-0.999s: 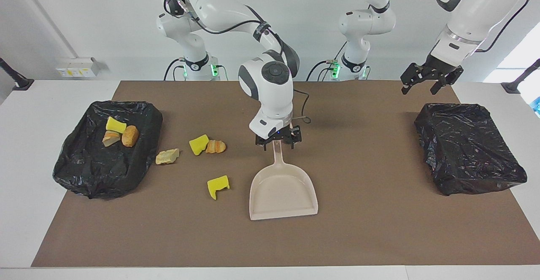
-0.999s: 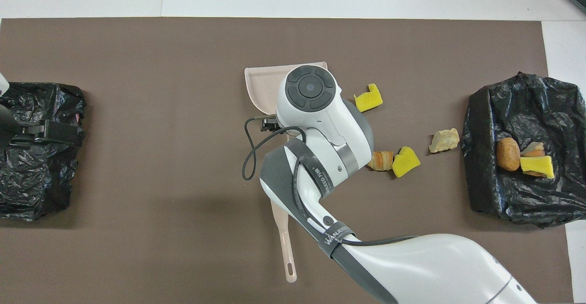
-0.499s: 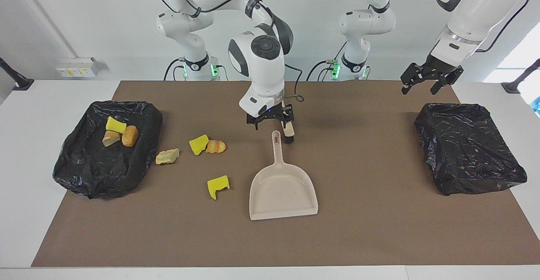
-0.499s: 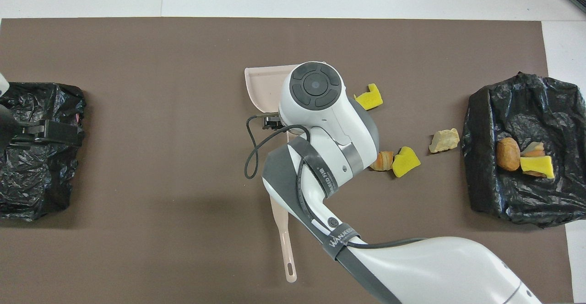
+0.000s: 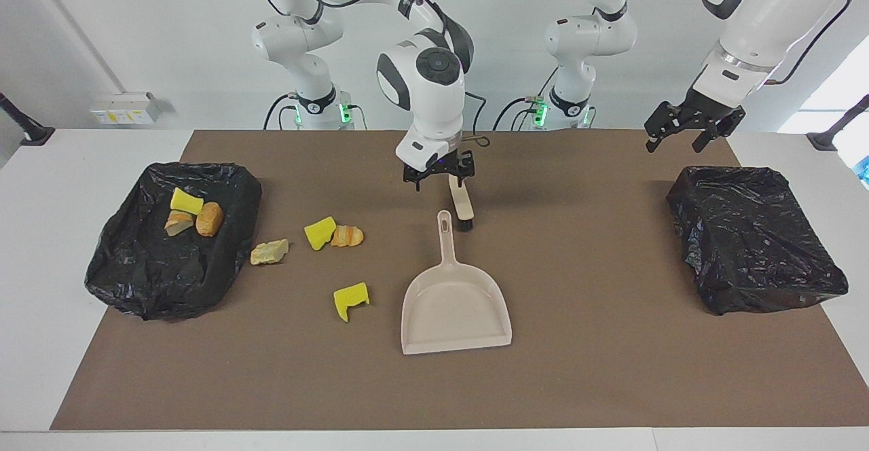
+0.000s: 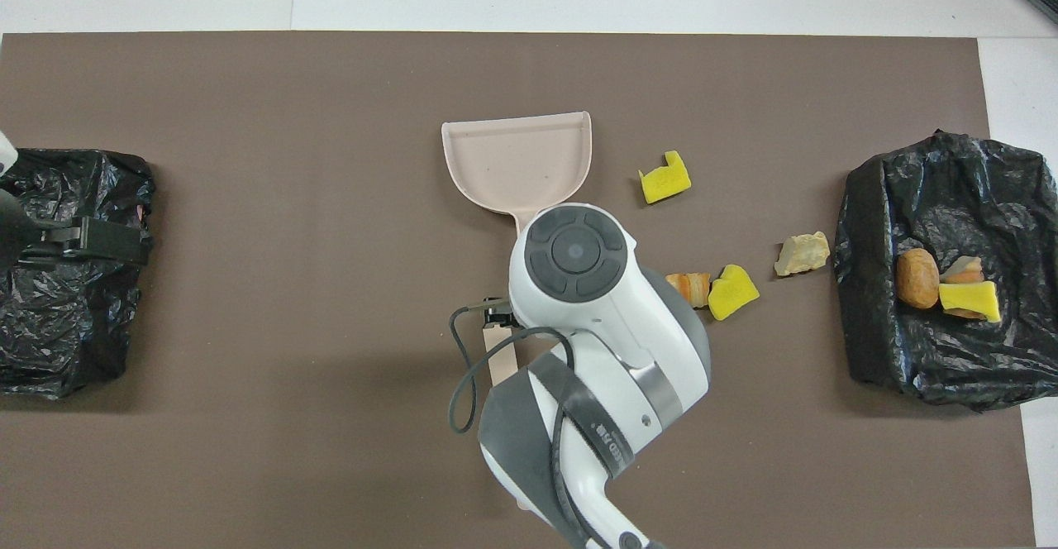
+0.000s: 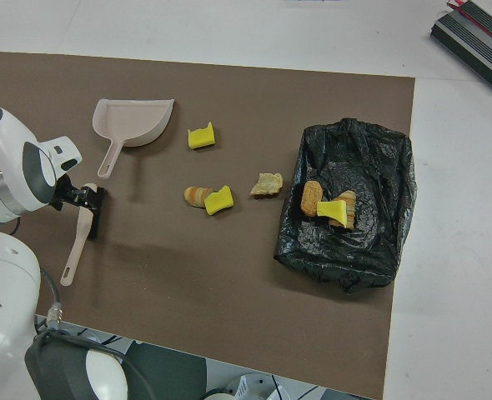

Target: Sweep and dump trash in bin

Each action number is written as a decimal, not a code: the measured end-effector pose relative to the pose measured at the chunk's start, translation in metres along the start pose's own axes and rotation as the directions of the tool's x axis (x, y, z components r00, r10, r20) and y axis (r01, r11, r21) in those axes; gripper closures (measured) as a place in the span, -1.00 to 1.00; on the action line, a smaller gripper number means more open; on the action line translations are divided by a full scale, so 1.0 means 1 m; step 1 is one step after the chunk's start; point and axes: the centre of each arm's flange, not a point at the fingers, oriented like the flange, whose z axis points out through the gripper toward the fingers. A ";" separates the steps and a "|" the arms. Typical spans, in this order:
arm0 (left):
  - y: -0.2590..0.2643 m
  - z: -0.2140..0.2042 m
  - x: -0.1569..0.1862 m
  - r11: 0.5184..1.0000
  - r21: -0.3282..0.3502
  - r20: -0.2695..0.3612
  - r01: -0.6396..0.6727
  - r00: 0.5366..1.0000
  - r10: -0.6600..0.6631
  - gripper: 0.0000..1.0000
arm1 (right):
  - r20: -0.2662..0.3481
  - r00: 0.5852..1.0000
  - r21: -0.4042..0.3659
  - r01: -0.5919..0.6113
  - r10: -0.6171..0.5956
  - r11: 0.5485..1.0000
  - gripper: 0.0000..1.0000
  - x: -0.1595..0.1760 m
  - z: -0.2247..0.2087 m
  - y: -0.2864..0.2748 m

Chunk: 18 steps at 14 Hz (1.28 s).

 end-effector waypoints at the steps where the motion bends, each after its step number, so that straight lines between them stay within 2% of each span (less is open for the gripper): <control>1: 0.000 -0.004 -0.003 1.000 0.006 0.011 -0.002 1.000 0.002 -1.00 | 0.010 1.000 -0.005 0.008 -0.007 1.000 -1.00 -0.012 0.005 0.000; 3: 0.003 -0.018 -0.013 1.000 0.027 0.035 -0.008 0.999 0.008 -1.00 | 0.022 0.999 -0.016 0.029 -0.029 0.999 -1.00 -0.032 0.013 -0.002; 7: 0.006 -0.033 -0.021 0.999 0.046 0.016 0.002 1.000 -0.003 -1.00 | 0.036 0.996 -0.033 0.081 -0.079 0.996 -0.94 -0.060 0.040 -0.017; 10: 0.000 -0.034 -0.021 0.999 0.045 0.014 0.012 1.000 -0.013 -1.00 | 0.045 0.995 -0.041 0.095 -0.093 0.995 -0.85 -0.067 0.058 -0.020; 11: 0.000 -0.034 -0.021 0.999 0.045 0.014 0.013 1.000 -0.013 -1.00 | 0.047 0.995 -0.040 0.095 -0.093 0.995 -0.72 -0.068 0.062 -0.020; 16: 0.000 -0.032 -0.021 0.999 0.045 0.018 0.013 1.000 -0.014 -1.00 | 0.079 0.993 -0.022 0.089 -0.087 0.996 -0.52 -0.076 0.074 -0.030; 18: 0.000 -0.032 -0.021 0.999 0.045 0.018 0.013 1.000 -0.014 -1.00 | 0.081 0.993 -0.019 0.086 -0.084 0.996 -0.12 -0.076 0.074 -0.030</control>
